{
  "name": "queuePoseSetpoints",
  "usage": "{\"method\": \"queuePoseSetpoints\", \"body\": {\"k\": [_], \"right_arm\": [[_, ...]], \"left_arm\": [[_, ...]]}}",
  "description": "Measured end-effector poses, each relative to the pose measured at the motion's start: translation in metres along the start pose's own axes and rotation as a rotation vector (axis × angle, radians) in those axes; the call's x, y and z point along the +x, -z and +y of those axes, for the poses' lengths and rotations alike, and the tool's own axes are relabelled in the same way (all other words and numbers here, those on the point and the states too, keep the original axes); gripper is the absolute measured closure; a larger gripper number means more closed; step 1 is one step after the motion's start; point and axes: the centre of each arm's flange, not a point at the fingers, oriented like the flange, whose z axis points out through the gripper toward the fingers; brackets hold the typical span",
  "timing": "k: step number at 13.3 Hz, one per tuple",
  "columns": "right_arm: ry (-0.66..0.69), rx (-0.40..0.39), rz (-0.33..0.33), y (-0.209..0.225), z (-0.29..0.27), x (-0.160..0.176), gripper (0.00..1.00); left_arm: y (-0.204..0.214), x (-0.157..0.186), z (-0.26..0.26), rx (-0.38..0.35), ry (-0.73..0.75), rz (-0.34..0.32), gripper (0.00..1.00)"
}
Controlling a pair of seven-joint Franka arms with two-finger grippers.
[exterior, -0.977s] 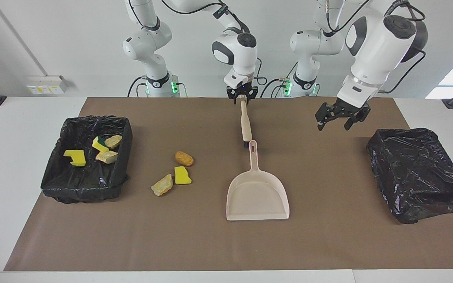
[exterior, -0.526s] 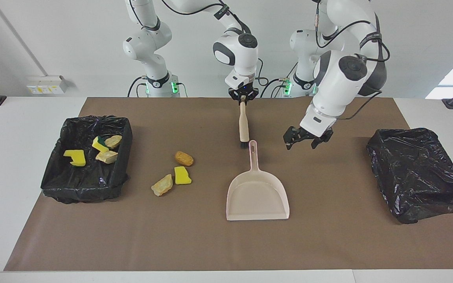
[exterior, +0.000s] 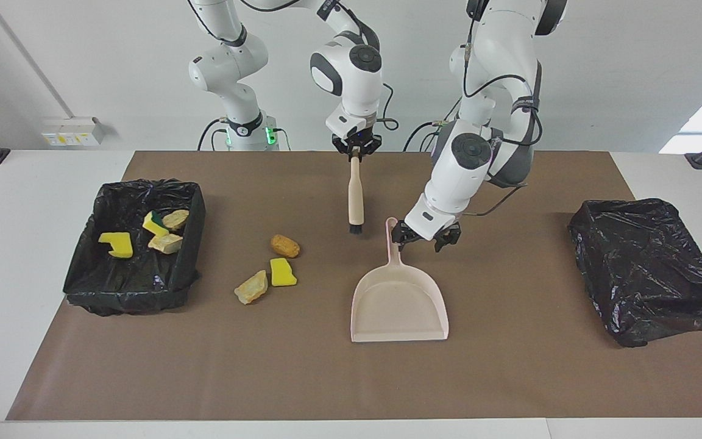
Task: Sweep and dump trash in bin
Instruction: 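Reach the left gripper to the dustpan while the right gripper grasps the brush, then sweep the pieces with the brush while the left gripper angles the dustpan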
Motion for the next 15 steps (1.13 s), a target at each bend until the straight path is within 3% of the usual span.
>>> {"method": "queuePoseSetpoints", "body": {"k": [4,7,11,15], "right_arm": [[0.002,-0.001,-0.018,0.036,0.071,0.04,0.74],[-0.014,-0.018,-0.024,0.038,0.121,0.072,0.74],[0.011,-0.022,-0.04,0.029,0.205,0.114,0.74],[0.058,0.018,0.002,0.01,0.288,0.151,0.74]], "left_arm": [[-0.031,-0.021,0.033,0.022,-0.033,-0.046,0.0],[-0.05,-0.034,0.041,0.053,-0.06,-0.074,0.0],[-0.041,-0.029,0.042,0.093,-0.096,-0.037,0.0],[-0.03,-0.025,0.045,0.103,-0.107,-0.02,0.0]]}}
